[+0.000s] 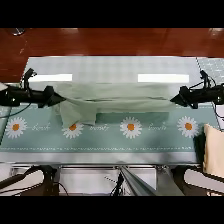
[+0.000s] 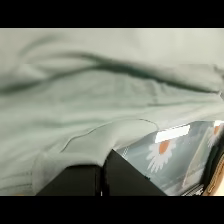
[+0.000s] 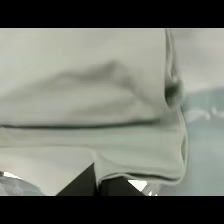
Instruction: Fold the shirts.
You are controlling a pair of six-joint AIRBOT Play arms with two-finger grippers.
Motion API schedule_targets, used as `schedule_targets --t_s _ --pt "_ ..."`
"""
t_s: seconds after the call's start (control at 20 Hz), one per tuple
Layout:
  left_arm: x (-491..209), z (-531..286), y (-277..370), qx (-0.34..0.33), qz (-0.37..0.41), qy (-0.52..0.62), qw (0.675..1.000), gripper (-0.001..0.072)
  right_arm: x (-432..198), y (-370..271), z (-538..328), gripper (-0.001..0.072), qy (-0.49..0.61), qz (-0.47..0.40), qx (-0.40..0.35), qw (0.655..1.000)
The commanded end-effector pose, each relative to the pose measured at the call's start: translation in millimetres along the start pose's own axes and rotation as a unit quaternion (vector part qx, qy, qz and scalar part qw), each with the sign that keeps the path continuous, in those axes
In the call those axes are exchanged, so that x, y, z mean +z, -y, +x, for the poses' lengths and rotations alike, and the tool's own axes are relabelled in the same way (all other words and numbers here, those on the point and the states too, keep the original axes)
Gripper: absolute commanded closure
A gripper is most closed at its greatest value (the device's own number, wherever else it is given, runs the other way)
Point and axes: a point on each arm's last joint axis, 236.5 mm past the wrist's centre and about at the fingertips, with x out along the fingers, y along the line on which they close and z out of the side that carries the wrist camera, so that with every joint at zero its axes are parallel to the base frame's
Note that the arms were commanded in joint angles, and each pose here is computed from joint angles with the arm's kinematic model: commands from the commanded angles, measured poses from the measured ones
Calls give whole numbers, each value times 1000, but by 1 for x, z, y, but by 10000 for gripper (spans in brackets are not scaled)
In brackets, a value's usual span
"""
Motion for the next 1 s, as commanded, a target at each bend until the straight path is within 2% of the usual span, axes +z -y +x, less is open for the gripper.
schedule_targets --t_s 0.0,0.35,0.6,0.65,0.7,0.75,0.85,0.95 --pt "52 23 13 -4 -13 -11 1000 689 39 -12 3 690 24 3 26 999" --pt "127 51 11 -19 -40 -33 998 689 90 -17 20 690 35 10 60 998" --pt "140 73 -6 -19 -45 -46 998 686 102 -6 53 687 32 27 61 997" --pt "139 77 -9 -18 -49 -50 997 544 103 -6 60 509 35 27 58 997" --pt "136 77 -10 -19 -50 -57 997 170 106 -8 62 145 41 26 58 997" --pt "136 71 -12 -19 -53 -61 997 7 108 -12 59 93 42 13 61 997" --pt "136 36 -30 4 -55 -72 996 7 114 -11 35 93 34 -2 63 997" --pt "131 -23 -73 86 -66 -71 992 7 115 1 3 93 22 -8 58 998"
